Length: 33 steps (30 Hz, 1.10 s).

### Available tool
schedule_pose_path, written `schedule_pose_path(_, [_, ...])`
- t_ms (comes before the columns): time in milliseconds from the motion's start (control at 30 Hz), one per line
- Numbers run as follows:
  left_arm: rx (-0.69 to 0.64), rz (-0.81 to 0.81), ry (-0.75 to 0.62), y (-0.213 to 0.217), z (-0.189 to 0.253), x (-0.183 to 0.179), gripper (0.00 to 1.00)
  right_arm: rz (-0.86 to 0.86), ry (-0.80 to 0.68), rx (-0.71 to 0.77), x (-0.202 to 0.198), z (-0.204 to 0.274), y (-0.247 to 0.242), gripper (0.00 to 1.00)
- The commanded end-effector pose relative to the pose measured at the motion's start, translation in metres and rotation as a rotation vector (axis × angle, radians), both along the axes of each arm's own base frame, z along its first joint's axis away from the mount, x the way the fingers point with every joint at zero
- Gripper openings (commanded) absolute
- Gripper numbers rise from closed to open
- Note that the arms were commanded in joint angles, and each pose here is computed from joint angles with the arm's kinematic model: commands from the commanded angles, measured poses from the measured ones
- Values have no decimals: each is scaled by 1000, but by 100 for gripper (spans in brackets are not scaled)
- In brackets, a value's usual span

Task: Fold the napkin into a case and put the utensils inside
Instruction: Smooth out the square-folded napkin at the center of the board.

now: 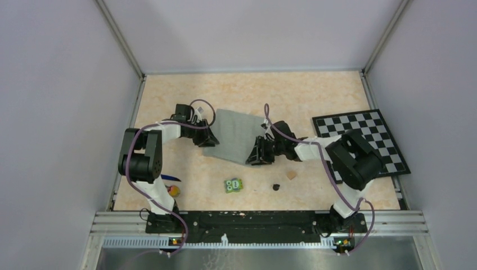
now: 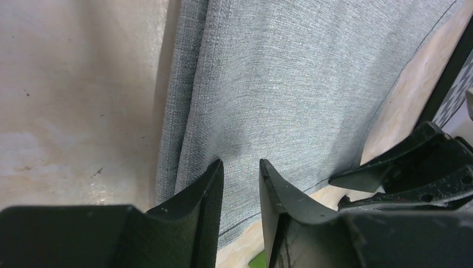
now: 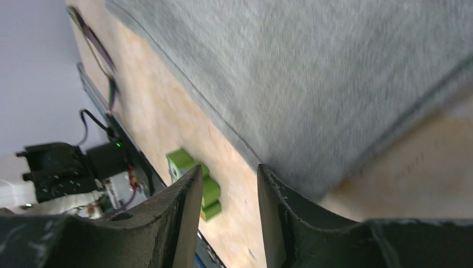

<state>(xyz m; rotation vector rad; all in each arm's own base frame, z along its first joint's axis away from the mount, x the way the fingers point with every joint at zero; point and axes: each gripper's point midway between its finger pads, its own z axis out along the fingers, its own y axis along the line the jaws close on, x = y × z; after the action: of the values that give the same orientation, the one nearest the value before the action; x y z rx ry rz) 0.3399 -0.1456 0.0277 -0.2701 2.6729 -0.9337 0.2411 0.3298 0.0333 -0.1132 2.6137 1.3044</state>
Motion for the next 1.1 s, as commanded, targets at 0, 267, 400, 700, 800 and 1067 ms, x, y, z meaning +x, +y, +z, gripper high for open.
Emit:
schedule_pose_path(0, [107, 13, 38, 17, -21, -10, 39, 7, -78, -132, -14, 11, -22, 43])
schedule_pose_path(267, [-36, -75, -102, -11, 43, -1, 56, 81, -140, -20, 34, 46, 32, 45])
schedule_pose_path(400, [-18, -76, -74, -9, 29, -9, 55, 50, -118, -2, 39, 29, 38, 45])
schedule_pose_path(700, [151, 65, 61, 29, -29, -37, 57, -21, -52, -155, 0, -23, -18, 45])
schedule_pose_path(800, [131, 41, 15, 24, -16, -38, 60, -6, -105, -181, 6, -5, -26, 45])
schedule_pose_path(1067, [-83, -122, -154, -26, 62, -22, 71, -68, -235, -38, 86, 56, -21, 55])
